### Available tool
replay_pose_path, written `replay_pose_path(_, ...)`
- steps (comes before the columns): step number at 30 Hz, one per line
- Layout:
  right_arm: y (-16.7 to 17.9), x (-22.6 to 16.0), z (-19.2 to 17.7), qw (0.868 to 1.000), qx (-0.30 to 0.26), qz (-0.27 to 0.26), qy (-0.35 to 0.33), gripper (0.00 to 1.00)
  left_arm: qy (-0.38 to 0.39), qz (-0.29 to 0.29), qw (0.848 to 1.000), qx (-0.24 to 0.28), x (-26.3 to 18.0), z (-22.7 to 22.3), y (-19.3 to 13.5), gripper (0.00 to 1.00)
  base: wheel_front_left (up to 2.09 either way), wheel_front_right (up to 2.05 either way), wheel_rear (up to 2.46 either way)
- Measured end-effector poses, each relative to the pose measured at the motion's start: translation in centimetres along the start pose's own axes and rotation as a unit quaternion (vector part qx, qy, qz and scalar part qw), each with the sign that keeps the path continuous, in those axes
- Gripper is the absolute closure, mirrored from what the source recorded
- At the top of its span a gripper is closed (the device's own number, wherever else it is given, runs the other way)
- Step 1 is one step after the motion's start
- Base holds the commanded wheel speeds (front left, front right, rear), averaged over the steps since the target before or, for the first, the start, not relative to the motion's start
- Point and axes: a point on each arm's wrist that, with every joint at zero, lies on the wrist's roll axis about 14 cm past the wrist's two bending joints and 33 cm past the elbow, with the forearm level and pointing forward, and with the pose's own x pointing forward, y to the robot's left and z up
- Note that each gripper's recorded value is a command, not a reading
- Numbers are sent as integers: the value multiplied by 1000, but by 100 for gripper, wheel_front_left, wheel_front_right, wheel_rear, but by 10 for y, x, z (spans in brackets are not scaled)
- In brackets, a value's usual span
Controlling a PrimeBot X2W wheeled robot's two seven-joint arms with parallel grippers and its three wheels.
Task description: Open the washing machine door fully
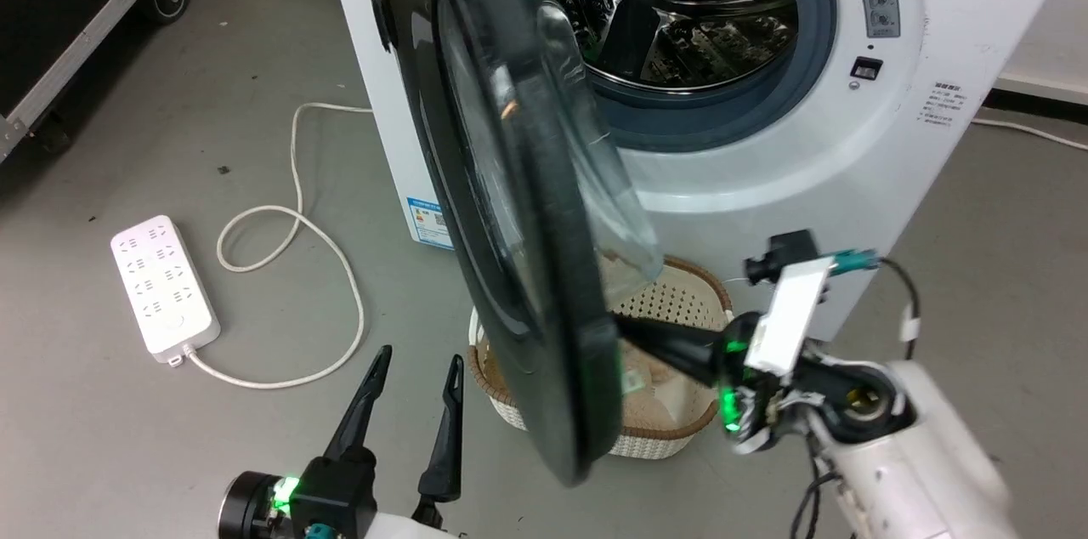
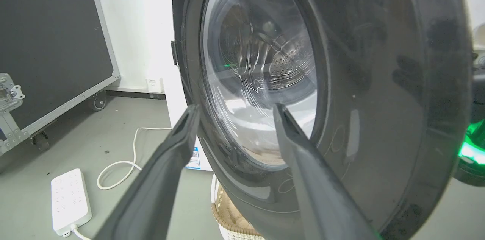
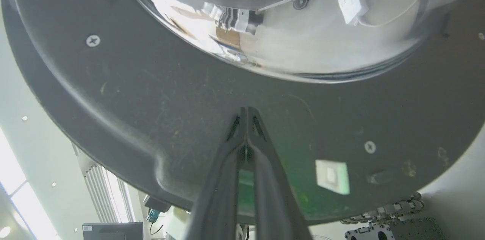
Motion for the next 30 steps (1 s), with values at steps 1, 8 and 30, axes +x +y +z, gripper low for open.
replay_pose_path(1, 1, 3, -3, 1000, 4, 4, 2, 100, 1, 0, 1000, 0, 0, 0, 0, 0, 0, 0, 0)
replay_pose_path(8, 2, 13, -18, 1000, 11, 8, 4, 100, 7, -8, 1000, -2, 0, -4, -3, 0, 0, 0, 0)
replay_pose_path(30, 26, -219, 97, 674, -572, -237, -403, 0, -24, -20, 999, -19, 18, 12, -3, 0, 0, 0, 0)
